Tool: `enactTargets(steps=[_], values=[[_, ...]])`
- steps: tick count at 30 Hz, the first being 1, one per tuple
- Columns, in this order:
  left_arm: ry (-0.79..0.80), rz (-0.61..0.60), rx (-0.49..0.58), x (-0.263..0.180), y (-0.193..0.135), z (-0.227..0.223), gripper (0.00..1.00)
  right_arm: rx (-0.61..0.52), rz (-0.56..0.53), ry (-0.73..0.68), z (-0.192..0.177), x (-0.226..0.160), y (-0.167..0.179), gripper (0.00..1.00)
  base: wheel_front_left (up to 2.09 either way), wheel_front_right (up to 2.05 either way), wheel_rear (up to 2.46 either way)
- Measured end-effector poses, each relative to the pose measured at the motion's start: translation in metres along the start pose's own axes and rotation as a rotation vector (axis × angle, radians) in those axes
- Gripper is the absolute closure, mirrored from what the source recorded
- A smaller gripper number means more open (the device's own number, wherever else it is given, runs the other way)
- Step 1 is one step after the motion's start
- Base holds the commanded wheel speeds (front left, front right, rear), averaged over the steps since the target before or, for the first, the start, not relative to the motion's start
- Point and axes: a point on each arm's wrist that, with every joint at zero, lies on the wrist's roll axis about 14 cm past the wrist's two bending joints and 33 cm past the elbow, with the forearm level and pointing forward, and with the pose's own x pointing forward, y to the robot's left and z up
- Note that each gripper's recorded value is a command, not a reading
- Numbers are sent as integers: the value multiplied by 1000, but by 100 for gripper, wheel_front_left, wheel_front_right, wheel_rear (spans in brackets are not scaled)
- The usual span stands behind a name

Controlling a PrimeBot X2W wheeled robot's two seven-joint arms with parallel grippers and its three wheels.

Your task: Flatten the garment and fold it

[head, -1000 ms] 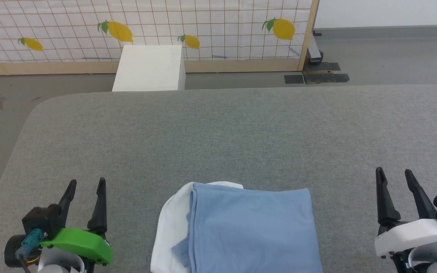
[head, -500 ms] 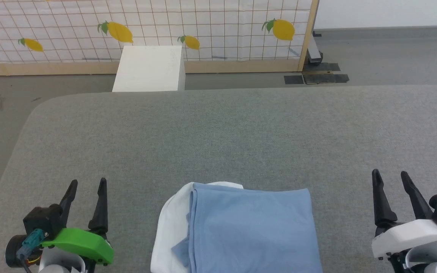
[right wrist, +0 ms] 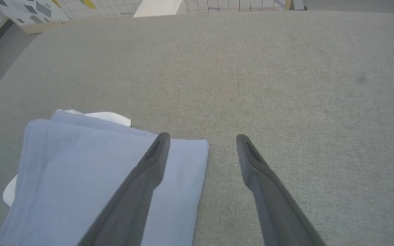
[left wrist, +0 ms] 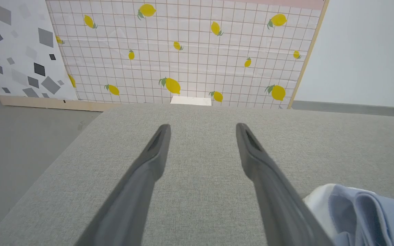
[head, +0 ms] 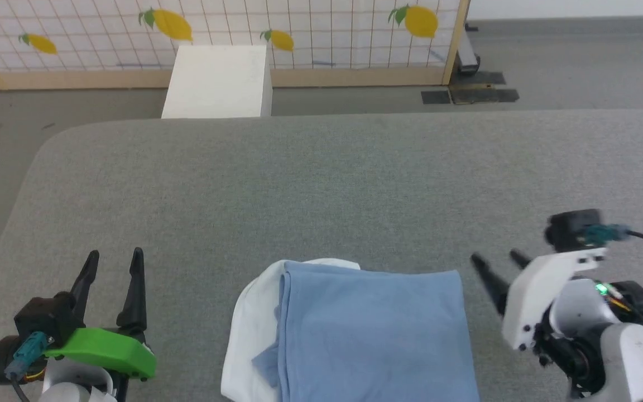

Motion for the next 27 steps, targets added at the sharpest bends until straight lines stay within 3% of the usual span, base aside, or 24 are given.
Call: enactTargets(steps=[3,9,15,23,24,25,26,27], values=[[2,17,1,-1,6,-1,0,-80,8,256,-37,6,9,0,0,0,0],[13,62,-2,-4,21,-5,0,-170,13,505,-83,14,17,0,0,0,0],[33,93,0,-6,35,-11,0,-207,35,649,-122,22,24,0,0,0,0],[44,135,1,-11,48,-14,0,-236,62,706,-138,33,31,0,0,0,0],[45,136,-1,-12,49,-14,0,-234,65,711,-138,34,31,61,0,0,0],[45,137,-2,-12,49,-14,0,-235,66,713,-137,34,31,90,0,0,0],[44,136,-3,-13,49,-14,0,-231,73,709,-136,35,33,100,0,0,0],[42,136,-5,-13,48,-14,0,-225,78,703,-135,35,34,100,0,0,0]])
